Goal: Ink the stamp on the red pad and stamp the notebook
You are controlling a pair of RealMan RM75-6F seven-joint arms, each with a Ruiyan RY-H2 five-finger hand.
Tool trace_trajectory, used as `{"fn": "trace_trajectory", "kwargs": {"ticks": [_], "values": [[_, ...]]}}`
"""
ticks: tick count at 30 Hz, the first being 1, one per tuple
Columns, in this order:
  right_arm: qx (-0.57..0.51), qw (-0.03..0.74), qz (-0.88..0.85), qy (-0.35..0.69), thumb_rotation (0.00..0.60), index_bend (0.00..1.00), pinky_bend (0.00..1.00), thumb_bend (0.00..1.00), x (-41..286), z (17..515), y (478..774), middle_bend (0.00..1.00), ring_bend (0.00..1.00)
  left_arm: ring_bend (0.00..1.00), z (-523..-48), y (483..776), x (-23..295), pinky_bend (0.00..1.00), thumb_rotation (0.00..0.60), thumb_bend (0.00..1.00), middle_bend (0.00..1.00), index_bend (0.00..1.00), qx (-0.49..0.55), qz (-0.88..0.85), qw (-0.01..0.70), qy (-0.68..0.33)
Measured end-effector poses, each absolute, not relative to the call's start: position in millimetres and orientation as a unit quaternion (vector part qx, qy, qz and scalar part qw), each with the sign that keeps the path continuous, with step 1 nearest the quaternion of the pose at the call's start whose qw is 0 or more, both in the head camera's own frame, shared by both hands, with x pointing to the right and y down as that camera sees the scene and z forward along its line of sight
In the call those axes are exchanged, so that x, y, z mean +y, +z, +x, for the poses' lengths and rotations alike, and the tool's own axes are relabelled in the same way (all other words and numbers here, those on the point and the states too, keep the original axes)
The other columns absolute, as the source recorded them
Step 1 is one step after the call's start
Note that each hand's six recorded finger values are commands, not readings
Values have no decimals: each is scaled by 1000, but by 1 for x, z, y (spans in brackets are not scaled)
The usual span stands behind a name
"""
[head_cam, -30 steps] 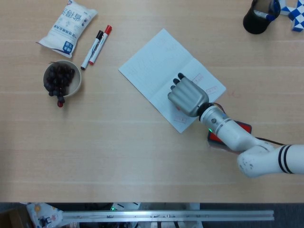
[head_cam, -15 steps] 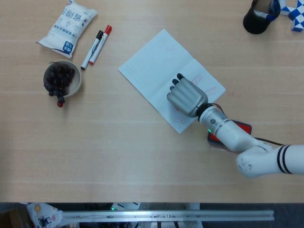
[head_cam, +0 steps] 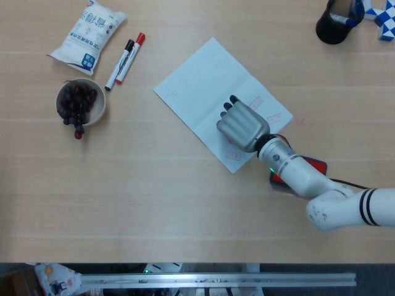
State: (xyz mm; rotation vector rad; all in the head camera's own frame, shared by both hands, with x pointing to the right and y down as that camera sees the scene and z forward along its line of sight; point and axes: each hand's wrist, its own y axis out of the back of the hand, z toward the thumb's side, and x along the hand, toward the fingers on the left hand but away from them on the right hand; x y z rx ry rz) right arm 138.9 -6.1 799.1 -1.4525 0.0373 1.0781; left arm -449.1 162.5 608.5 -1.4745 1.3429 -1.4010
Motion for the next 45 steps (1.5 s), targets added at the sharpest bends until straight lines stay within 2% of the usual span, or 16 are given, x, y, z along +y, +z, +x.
{"fn": "trace_trajectory", "kwargs": {"ticks": [9,19,28,45], "values": [[-26,611,-639,467,600,711,232,331,-22,153,772,469,280,149,-446,607,162,137,600,224,122,125,516,-569,348,-537],[-53,607,-615,501,600,711,232,331,-44,219,742,470,280,149,-441,608,162,136,600,223,123,125,512,-574,350,-535],[-57,582,-604,542,600,711,232,329,-46,272,750,469,280,149,-436,609,161,137,600,223,122,125,508,-577,351,-535],[-56,557,-583,589,600,688,232,325,-50,321,776,462,280,149,-431,614,162,137,600,223,122,125,499,-584,348,-537]]}}
